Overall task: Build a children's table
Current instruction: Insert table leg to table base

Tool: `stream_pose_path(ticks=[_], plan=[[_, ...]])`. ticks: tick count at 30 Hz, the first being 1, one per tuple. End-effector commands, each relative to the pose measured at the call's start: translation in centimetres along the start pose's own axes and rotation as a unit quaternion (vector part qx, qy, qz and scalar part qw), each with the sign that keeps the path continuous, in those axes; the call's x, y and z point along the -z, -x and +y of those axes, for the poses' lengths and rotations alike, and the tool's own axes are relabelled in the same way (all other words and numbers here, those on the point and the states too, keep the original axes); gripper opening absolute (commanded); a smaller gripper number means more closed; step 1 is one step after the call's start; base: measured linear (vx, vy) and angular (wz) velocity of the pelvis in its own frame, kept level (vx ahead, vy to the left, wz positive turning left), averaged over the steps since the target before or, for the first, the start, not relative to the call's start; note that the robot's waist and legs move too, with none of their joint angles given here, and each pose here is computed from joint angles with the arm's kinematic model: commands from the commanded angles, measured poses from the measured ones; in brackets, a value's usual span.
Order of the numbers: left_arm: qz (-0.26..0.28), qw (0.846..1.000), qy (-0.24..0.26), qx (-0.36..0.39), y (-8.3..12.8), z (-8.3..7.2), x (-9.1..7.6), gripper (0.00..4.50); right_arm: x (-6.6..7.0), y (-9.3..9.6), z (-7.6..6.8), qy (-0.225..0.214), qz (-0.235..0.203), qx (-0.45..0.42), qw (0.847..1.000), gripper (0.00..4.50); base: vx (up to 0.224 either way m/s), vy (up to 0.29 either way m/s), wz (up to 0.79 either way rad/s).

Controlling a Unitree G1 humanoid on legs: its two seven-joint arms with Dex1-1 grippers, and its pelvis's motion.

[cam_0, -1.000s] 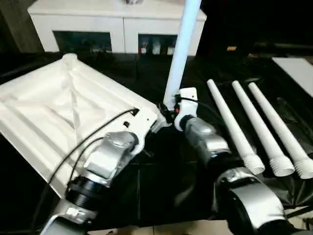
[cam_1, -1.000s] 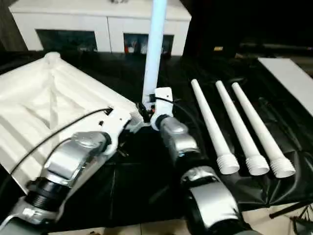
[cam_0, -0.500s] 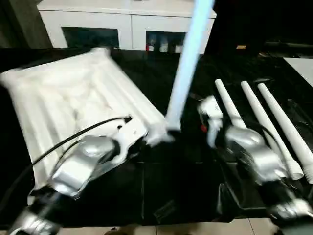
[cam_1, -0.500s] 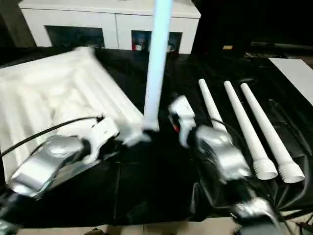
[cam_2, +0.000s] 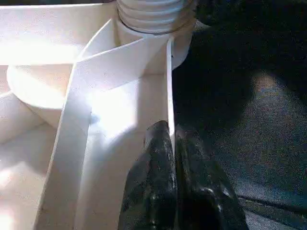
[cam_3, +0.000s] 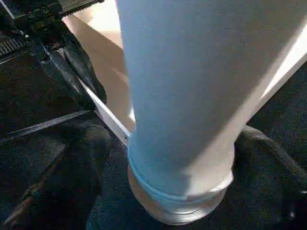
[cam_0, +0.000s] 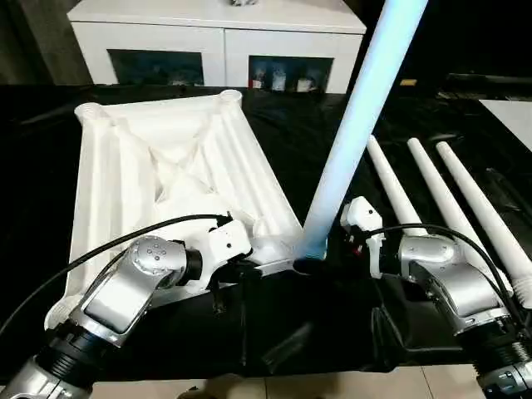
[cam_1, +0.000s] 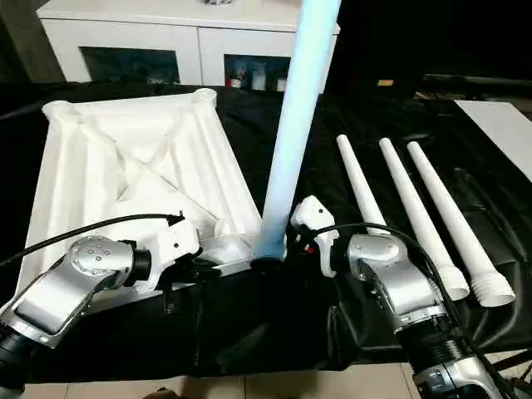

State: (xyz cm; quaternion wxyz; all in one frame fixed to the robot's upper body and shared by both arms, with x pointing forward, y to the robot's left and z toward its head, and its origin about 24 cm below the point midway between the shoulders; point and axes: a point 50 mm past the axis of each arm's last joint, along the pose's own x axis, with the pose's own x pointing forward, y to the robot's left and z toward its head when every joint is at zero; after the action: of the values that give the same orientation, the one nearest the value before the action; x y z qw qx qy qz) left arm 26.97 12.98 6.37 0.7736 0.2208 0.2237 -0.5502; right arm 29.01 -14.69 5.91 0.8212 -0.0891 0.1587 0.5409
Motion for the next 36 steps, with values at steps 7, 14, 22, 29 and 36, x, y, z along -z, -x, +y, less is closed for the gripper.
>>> stream_pose_path(ticks=[7, 14, 22, 29, 36], plan=[[-0.032, 0.999, -0.038, -0.004, 0.3, 0.4, -1.5, 0.00, 0.8, 0.1, -0.2, -0.006, 0.010, 0.008, 1.000, 3.16, 0.000, 0.000, 0.00], [-0.029, 0.999, -0.039, -0.001, 0.3, 0.4, -1.3, 0.00, 1.2, -0.2, 0.0, -0.010, 0.012, 0.005, 1.000, 2.75, 0.000, 0.000, 0.00], [-0.027, 0.997, 0.032, -0.069, -1.2, 1.2, -1.4, 0.00, 3.0, -3.4, -0.6, -0.086, 0.021, 0.139, 0.986, 2.72, 0.000, 0.000, 0.00], [-0.019, 0.972, 0.128, -0.196, -4.9, 2.4, -3.5, 0.00, 2.9, -8.4, -1.1, -0.177, 0.041, 0.308, 0.934, 2.72, -0.015, 0.000, 0.00], [-0.017, 0.964, 0.113, -0.242, -6.0, 2.8, -4.6, 0.00, 0.4, -11.4, -0.9, -0.207, -0.007, 0.314, 0.927, 2.72, 0.000, 0.000, 0.00]])
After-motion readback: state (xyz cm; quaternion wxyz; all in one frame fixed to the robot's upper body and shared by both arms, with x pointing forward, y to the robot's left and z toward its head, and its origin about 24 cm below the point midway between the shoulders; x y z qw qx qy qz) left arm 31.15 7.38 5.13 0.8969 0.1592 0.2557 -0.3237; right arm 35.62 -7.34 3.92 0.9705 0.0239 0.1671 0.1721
